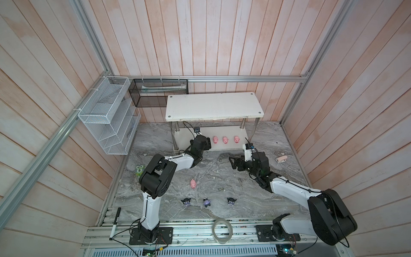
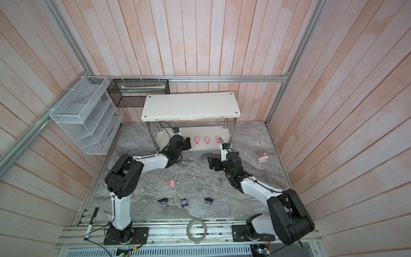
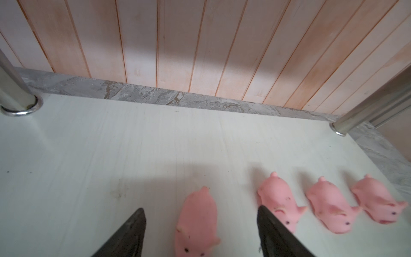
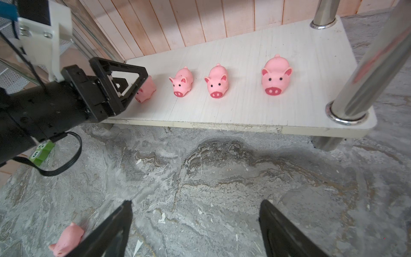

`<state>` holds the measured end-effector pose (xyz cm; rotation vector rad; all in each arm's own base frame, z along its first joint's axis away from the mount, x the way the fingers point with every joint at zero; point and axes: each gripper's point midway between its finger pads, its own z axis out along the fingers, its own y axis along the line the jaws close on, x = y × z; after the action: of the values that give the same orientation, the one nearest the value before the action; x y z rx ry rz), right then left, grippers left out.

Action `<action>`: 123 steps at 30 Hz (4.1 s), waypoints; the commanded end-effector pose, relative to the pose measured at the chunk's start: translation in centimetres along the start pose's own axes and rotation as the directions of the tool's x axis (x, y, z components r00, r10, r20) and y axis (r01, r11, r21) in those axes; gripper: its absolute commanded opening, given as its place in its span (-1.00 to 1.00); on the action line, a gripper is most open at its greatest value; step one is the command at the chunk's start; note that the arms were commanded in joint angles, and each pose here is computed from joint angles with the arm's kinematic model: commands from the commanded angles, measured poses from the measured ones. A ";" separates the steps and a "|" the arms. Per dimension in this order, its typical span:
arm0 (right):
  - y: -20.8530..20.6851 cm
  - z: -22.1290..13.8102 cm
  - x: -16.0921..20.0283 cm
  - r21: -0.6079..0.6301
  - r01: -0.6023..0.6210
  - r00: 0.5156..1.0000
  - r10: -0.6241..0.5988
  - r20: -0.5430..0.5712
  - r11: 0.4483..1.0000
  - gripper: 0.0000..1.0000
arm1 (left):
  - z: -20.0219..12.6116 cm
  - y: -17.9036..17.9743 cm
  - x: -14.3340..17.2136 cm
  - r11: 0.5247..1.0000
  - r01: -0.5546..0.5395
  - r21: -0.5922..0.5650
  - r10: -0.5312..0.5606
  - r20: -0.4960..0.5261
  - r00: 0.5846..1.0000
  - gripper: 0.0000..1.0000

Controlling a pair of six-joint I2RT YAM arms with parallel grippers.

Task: Organize plastic toys on shelves
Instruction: Place the plastic toy on the shelf, then pick up the plastic toy from the center of the table, then place the plastic toy on the shelf.

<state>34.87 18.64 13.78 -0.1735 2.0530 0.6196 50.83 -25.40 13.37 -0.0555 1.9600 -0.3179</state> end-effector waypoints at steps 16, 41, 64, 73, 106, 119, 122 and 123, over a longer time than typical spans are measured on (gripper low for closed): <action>-0.7 0.0 0.5 0.010 -0.016 1.000 0.016 0.000 1.000 0.79 | -9.3 -1.6 0.4 0.992 0.006 0.127 0.012 -0.141 0.990 0.65; 0.2 1.4 1.2 -0.061 -0.047 0.998 0.045 -0.042 0.997 0.79 | -19.9 3.3 15.8 1.000 0.010 0.011 -0.003 -0.540 0.841 0.65; 0.2 1.8 1.7 -0.066 -0.052 0.997 0.048 -0.058 0.996 0.79 | -20.8 4.7 19.4 0.993 -0.018 -0.118 -0.056 -0.598 0.800 0.33; 0.2 2.2 1.8 -0.067 -0.052 0.997 0.047 -0.066 0.996 0.79 | -20.2 4.8 19.3 0.990 -0.041 -0.131 -0.044 -0.586 0.809 0.04; 0.0 2.6 2.1 -0.064 -0.045 0.996 0.040 -0.074 0.997 0.78 | -13.0 2.8 1.9 0.991 -0.134 0.017 0.134 -0.194 0.972 -0.29; -0.3 2.6 2.2 -0.052 -0.041 0.997 0.037 -0.071 0.998 0.78 | -8.1 4.7 -1.2 0.986 -0.166 -0.006 0.163 -0.141 0.976 -0.29; -0.5 2.7 2.2 -0.047 -0.042 0.997 0.038 -0.071 0.998 0.78 | -7.3 4.9 -1.5 0.985 -0.173 -0.004 0.171 -0.134 0.976 -0.29; -0.5 2.7 2.2 -0.049 -0.042 0.997 0.038 -0.070 0.998 0.78 | -7.0 4.9 -1.5 0.984 -0.176 -0.003 0.174 -0.133 0.976 -0.29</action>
<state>35.29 19.92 10.20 -0.1889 2.1357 0.7038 44.26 -18.40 14.86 0.0971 2.1332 -0.1795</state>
